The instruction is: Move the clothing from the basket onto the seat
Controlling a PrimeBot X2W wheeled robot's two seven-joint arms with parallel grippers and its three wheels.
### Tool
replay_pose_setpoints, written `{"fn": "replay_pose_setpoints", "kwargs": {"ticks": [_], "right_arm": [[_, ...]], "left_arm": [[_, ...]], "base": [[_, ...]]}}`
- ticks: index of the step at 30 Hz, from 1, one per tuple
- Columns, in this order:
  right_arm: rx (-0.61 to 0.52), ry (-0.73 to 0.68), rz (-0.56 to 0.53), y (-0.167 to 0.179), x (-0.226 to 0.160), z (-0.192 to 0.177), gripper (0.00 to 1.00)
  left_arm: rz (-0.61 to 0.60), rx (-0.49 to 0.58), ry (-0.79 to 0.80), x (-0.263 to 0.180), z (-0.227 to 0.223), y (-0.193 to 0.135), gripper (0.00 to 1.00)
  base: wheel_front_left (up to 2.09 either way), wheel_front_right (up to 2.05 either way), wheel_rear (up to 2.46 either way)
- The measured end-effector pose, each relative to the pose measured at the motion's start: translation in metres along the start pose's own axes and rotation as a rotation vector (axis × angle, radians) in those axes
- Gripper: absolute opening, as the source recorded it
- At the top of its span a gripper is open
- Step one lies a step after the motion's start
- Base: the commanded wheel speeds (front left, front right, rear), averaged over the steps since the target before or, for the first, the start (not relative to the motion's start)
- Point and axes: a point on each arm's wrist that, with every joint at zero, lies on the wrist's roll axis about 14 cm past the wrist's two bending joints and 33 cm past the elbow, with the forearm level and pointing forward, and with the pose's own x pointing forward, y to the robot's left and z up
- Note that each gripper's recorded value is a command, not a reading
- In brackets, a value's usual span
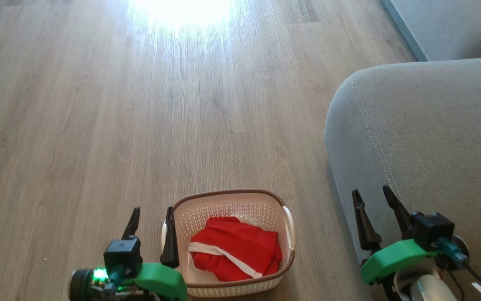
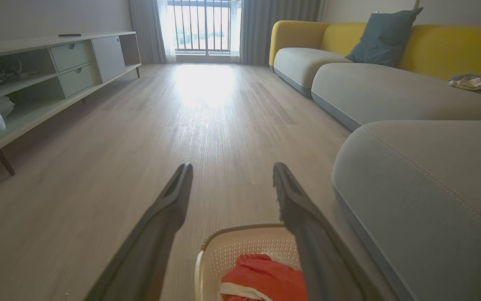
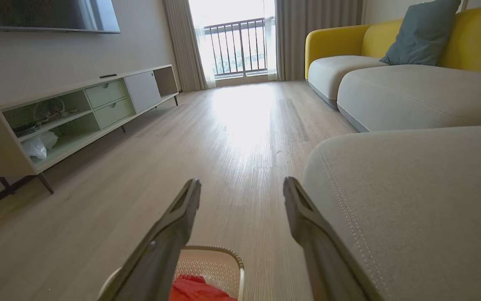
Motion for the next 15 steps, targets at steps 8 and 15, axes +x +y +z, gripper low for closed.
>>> {"fn": "replay_pose_setpoints", "kwargs": {"ticks": [8,15], "right_arm": [[0.008,0.030,-0.021,-0.006,-0.002,-0.009,1.00],[0.011,0.029,-0.021,-0.006,-0.002,-0.009,1.00]], "left_arm": [[-0.003,-0.014,0.053,-0.002,-0.016,0.002,1.00],[-0.010,-0.016,0.057,-0.001,-0.017,0.001,1.00]], "base": [[0.00,0.00,0.00],[0.00,0.00,0.00]]}}
